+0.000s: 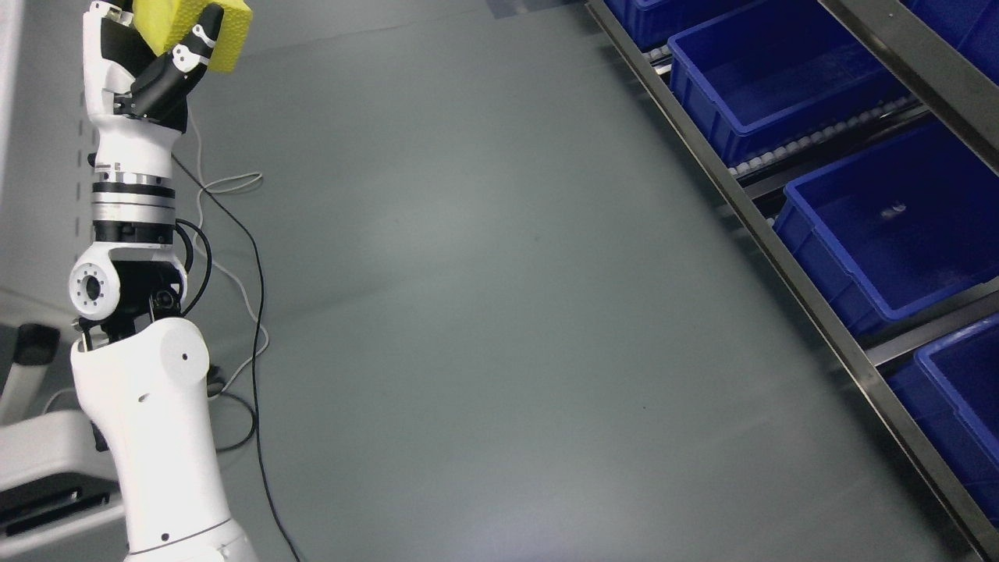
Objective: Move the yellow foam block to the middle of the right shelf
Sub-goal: 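Hold the cube raised in the left hand while turning toward the bin shelf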
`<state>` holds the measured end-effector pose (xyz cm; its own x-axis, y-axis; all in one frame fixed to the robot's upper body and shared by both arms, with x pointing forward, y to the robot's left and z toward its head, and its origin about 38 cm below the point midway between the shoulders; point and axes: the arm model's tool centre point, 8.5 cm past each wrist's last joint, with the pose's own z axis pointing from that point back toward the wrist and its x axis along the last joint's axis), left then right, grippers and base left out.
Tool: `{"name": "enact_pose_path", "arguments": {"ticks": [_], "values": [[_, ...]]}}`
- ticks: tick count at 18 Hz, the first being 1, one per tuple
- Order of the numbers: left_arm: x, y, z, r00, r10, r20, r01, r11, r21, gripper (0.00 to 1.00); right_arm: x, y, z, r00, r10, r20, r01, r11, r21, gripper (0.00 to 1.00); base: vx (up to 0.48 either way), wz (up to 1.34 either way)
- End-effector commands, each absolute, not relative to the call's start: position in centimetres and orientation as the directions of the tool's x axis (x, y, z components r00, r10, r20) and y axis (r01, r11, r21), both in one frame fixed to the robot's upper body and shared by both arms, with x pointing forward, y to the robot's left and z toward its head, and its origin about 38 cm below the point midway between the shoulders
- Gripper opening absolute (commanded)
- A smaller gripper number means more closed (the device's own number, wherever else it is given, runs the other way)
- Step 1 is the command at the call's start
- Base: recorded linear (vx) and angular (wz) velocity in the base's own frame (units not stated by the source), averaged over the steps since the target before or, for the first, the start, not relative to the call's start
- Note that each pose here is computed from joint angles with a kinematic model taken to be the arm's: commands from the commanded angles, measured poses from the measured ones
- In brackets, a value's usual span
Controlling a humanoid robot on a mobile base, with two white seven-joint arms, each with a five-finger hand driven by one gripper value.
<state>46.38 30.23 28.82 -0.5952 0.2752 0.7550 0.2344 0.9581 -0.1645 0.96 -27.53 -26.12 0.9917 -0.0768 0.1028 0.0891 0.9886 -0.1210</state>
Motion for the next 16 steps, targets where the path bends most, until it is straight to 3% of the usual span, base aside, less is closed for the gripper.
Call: {"name": "enact_pose_path", "arguments": {"ticks": [1, 11, 16], "values": [[46.0, 30.9, 29.6, -0.613, 0.256, 0.747, 0.224, 0.964, -0.145, 0.36, 1.5, -28.7, -26.0, 0.99, -0.07, 0.119, 0.086, 0.987, -0.138, 1.0, 0.459, -0.35], [46.0, 30.5, 31.0, -0.637, 0.255, 0.727, 0.239, 0.963, -0.128, 0.36, 1.5, -28.7, -26.0, 0.99, -0.07, 0.119, 0.086, 0.987, -0.138, 1.0, 0.562, -0.43], [47.2, 26.0, 33.3, -0.614, 0.279, 0.739, 0.365, 0.93, -0.048, 0.36, 1.5, -28.7, -26.0, 0.99, -0.07, 0.119, 0.086, 0.987, -0.138, 1.0, 0.59, -0.43]]}}
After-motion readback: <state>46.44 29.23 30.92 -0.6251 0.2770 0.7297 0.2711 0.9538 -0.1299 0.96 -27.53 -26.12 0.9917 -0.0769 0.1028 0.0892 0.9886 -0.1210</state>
